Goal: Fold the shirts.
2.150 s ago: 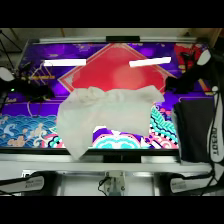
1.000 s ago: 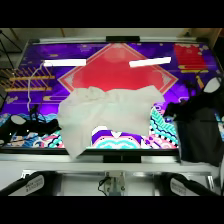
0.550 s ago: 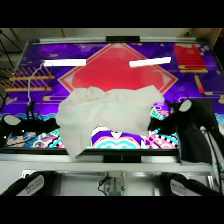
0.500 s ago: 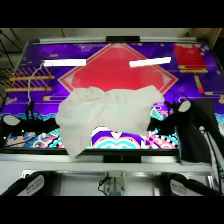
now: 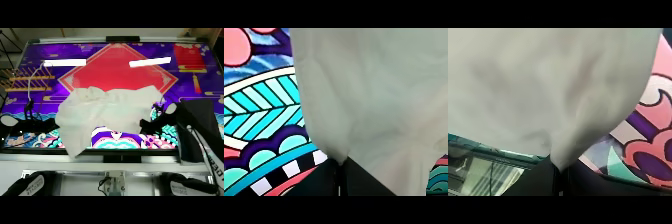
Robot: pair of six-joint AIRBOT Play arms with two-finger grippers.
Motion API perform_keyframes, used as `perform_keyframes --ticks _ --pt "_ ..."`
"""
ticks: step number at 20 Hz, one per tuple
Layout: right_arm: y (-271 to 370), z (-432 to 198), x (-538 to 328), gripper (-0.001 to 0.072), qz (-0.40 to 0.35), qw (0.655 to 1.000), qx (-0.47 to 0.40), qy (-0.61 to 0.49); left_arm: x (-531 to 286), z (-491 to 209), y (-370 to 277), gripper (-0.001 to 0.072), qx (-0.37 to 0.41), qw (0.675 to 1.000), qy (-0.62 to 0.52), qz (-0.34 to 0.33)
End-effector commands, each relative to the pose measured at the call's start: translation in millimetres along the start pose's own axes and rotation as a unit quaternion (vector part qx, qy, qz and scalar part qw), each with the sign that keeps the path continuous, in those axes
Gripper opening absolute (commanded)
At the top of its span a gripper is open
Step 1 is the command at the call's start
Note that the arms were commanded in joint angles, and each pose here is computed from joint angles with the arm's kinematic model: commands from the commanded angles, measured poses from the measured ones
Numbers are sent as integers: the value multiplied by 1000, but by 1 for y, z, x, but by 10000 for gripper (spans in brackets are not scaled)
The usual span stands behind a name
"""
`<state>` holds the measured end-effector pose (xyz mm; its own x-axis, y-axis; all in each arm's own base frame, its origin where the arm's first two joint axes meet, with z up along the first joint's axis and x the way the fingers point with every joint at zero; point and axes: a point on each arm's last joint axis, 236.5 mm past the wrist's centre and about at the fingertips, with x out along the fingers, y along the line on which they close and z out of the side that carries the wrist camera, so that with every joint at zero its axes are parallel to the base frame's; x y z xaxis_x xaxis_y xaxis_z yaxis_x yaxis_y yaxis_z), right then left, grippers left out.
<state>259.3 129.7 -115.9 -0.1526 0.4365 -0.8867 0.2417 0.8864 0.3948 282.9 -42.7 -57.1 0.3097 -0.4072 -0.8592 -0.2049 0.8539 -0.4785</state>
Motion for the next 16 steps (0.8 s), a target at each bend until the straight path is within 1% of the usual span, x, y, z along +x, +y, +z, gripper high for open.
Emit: perform_keyframes --ticks 1,3,5,6,7,8,9,10,11,12,13,14,15,16 --pt "7 3 -2 65 0 1000 -13 -9 -4 1 -2 36 5 1000 3 -1" --pt "21 13 -34 64 -4 997 -67 -41 -26 18 -12 35 41 999 -13 7" --pt "35 33 -103 64 -45 981 -142 -122 -82 57 -35 35 107 992 -67 29" --pt "41 44 -158 64 -85 961 -184 -189 -124 81 -52 35 145 982 -114 44" --pt "47 52 -221 64 -130 930 -219 -265 -182 108 -79 35 185 963 -186 59" --pt "54 52 -302 64 -180 882 -240 -363 -246 127 -111 35 220 936 -268 66" --pt "63 39 -383 64 -216 827 -243 -460 -316 134 -148 35 252 898 -355 66" --pt "73 10 -464 64 -235 761 -238 -556 -393 128 -188 35 280 847 -448 61" --pt "86 -27 -524 64 -228 707 -234 -627 -464 110 -223 35 296 792 -532 51" --pt "98 -67 -566 64 -206 663 -234 -681 -519 85 -248 36 301 744 -596 35" --pt "109 -107 -596 64 -180 625 -237 -722 -565 56 -269 36 306 698 -647 20" --pt "116 -140 -613 64 -153 599 -243 -747 -594 30 -281 36 309 667 -677 8" --pt "121 -168 -622 64 -128 581 -248 -764 -612 6 -289 36 309 648 -696 -5" --pt "126 -189 -626 65 -105 569 -254 -775 -620 -10 -292 36 300 643 -704 -21"
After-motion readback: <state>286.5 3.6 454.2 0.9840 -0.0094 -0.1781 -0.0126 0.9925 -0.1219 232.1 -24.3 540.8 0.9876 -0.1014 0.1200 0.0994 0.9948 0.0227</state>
